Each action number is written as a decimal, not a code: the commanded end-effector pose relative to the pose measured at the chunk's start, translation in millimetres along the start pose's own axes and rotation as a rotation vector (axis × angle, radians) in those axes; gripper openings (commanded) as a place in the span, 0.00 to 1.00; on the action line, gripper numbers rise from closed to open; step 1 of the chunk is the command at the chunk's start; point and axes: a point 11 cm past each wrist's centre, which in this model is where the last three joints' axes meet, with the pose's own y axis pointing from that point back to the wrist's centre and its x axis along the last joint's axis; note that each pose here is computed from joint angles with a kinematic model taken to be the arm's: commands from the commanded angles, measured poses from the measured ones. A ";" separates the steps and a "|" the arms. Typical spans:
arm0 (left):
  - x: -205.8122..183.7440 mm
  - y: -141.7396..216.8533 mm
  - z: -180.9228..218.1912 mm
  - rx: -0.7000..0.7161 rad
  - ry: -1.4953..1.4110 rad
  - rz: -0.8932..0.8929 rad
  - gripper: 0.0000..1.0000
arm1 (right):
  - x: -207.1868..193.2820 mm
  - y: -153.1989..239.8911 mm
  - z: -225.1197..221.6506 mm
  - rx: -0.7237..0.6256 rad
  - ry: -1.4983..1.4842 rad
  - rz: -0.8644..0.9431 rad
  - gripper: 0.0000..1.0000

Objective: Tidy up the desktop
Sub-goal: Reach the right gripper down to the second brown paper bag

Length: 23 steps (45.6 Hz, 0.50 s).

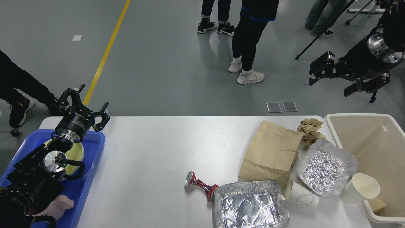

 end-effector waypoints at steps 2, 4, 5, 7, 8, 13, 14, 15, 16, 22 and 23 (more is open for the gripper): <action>0.0 0.0 0.0 0.000 0.000 0.000 0.96 | -12.9 -56.4 16.9 -0.004 -0.077 -0.017 1.00; 0.0 0.0 0.0 0.000 0.000 0.000 0.96 | -19.5 -79.5 22.8 -0.005 -0.109 -0.012 1.00; 0.0 0.0 0.0 0.000 0.000 0.000 0.96 | -24.5 -92.2 27.6 -0.013 -0.125 -0.011 1.00; 0.0 0.0 0.0 0.000 0.000 0.000 0.96 | -36.3 -116.2 36.4 -0.030 -0.152 -0.014 1.00; 0.0 0.0 0.0 0.000 0.000 0.000 0.96 | -41.8 -126.5 40.7 -0.039 -0.165 -0.014 1.00; 0.0 0.0 0.0 0.000 0.000 0.000 0.96 | -62.9 -165.5 41.9 -0.056 -0.184 -0.019 1.00; 0.0 0.0 0.0 0.000 0.000 0.000 0.96 | -68.6 -172.8 41.5 -0.056 -0.187 -0.030 1.00; 0.0 0.0 0.0 0.000 0.000 0.000 0.96 | -73.1 -179.2 42.0 -0.057 -0.191 -0.037 1.00; 0.0 0.0 0.0 0.000 0.000 0.000 0.96 | -78.3 -185.9 42.1 -0.055 -0.197 -0.048 1.00; 0.0 0.0 0.0 0.000 0.000 0.000 0.96 | -92.7 -215.4 29.7 -0.020 -0.225 -0.068 1.00; 0.0 0.0 0.0 0.000 0.000 0.000 0.96 | -95.4 -220.3 28.0 -0.016 -0.230 -0.072 1.00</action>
